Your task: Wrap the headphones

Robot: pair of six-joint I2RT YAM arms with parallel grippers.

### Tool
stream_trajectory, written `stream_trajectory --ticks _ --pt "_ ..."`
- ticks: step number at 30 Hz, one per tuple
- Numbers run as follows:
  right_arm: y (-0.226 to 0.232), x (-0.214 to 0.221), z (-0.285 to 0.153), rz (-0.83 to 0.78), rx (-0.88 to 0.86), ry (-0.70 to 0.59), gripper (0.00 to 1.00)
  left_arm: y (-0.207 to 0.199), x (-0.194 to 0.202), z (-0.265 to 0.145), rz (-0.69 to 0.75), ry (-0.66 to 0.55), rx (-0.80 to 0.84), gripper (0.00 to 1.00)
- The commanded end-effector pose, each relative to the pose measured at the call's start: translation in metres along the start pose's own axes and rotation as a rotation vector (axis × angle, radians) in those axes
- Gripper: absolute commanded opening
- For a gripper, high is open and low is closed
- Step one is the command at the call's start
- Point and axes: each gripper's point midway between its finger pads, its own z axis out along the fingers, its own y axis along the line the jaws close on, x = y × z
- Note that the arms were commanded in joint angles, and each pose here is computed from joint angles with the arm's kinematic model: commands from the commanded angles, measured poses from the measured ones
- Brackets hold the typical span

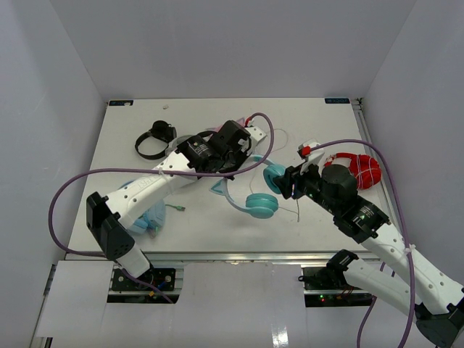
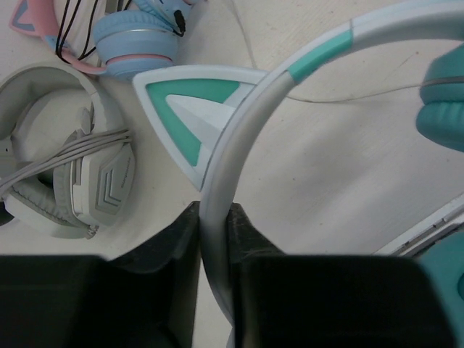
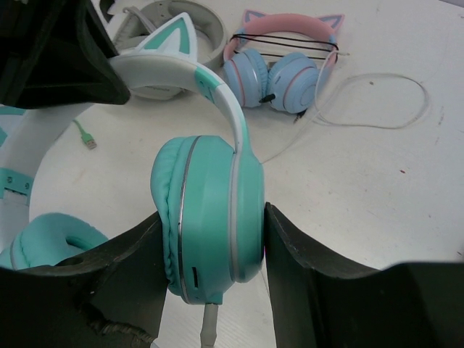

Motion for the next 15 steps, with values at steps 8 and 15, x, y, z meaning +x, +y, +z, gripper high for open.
stream_trajectory --ticks 8,15 --pt "0.013 -0.029 0.001 0.004 -0.061 -0.108 0.38 0.009 -0.002 -0.005 -0.022 -0.009 -0.051 0.0" --pt "0.024 -0.032 -0.005 -0.015 -0.128 -0.143 0.82 0.054 -0.017 -0.048 -0.135 -0.093 -0.288 0.0"
